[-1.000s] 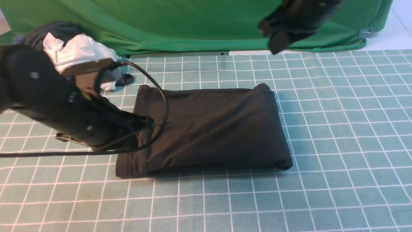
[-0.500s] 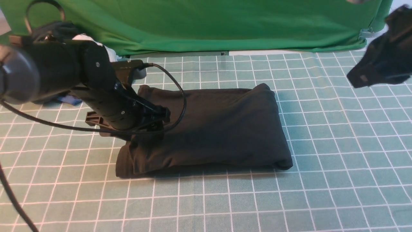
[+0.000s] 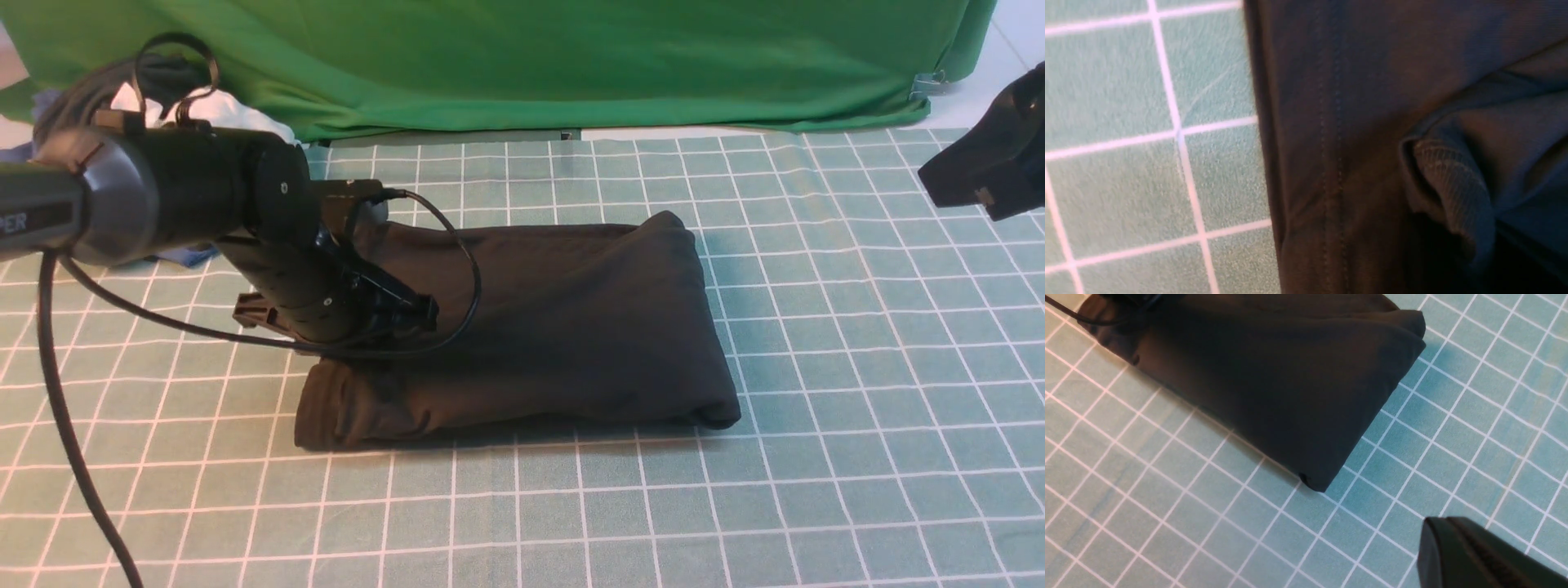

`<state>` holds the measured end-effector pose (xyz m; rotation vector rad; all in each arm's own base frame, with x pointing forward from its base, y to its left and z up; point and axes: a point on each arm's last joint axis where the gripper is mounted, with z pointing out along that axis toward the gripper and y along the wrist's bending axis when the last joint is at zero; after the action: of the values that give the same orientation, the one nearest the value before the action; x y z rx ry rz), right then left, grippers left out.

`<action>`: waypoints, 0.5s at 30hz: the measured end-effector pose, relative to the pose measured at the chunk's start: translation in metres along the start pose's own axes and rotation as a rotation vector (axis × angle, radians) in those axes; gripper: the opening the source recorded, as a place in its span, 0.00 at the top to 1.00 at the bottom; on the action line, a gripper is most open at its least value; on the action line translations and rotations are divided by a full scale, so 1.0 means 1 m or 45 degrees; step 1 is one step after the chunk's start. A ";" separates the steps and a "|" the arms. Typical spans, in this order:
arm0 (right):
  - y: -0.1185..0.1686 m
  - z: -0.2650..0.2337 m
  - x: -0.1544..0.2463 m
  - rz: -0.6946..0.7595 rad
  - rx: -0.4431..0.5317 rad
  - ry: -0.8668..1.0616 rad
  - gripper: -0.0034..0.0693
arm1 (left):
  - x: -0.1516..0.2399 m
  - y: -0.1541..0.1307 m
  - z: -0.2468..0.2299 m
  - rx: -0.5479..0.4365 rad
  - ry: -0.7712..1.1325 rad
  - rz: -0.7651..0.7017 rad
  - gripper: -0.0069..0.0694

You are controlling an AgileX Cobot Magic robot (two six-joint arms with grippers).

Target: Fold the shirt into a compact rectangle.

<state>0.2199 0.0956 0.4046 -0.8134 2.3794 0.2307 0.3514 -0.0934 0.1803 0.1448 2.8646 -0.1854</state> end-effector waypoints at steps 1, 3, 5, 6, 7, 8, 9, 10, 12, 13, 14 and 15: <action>0.000 0.000 0.000 0.000 0.001 0.001 0.95 | -0.002 -0.001 -0.003 0.000 0.004 0.012 0.83; 0.000 0.000 0.000 0.000 0.001 0.002 0.95 | -0.004 -0.001 -0.007 -0.001 -0.001 0.029 0.85; 0.000 0.001 0.001 0.001 -0.001 0.008 0.95 | -0.009 -0.002 -0.024 -0.005 -0.049 0.052 0.85; 0.000 0.001 0.001 0.001 -0.001 0.008 0.95 | -0.010 -0.003 -0.031 -0.009 -0.074 0.062 0.85; 0.000 0.001 0.001 0.001 -0.001 0.008 0.95 | -0.012 -0.002 -0.036 -0.016 -0.095 0.073 0.85; 0.000 0.001 0.001 0.001 -0.001 0.008 0.95 | -0.013 -0.002 -0.041 -0.032 -0.117 0.092 0.85; 0.000 0.001 0.001 0.001 -0.001 0.008 0.95 | -0.014 0.000 -0.045 -0.056 -0.130 0.116 0.85; 0.000 0.001 0.001 0.001 -0.001 0.008 0.95 | -0.014 0.000 -0.046 -0.070 -0.137 0.132 0.85; 0.000 0.001 0.001 0.001 -0.001 0.008 0.95 | -0.014 0.003 -0.046 -0.114 -0.133 0.172 0.85; 0.000 0.001 0.001 0.001 -0.001 0.008 0.95 | -0.014 0.005 -0.044 -0.130 -0.125 0.185 0.85; 0.000 0.001 0.001 0.001 -0.001 0.008 0.95 | -0.014 0.005 -0.042 -0.138 -0.120 0.193 0.85; 0.000 0.001 0.001 0.001 -0.001 0.008 0.95 | -0.014 0.006 -0.039 -0.143 -0.108 0.197 0.85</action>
<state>0.2200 0.0955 0.4028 -0.8149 2.3855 0.2293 0.3559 -0.0834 0.2207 0.3262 2.7558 0.0000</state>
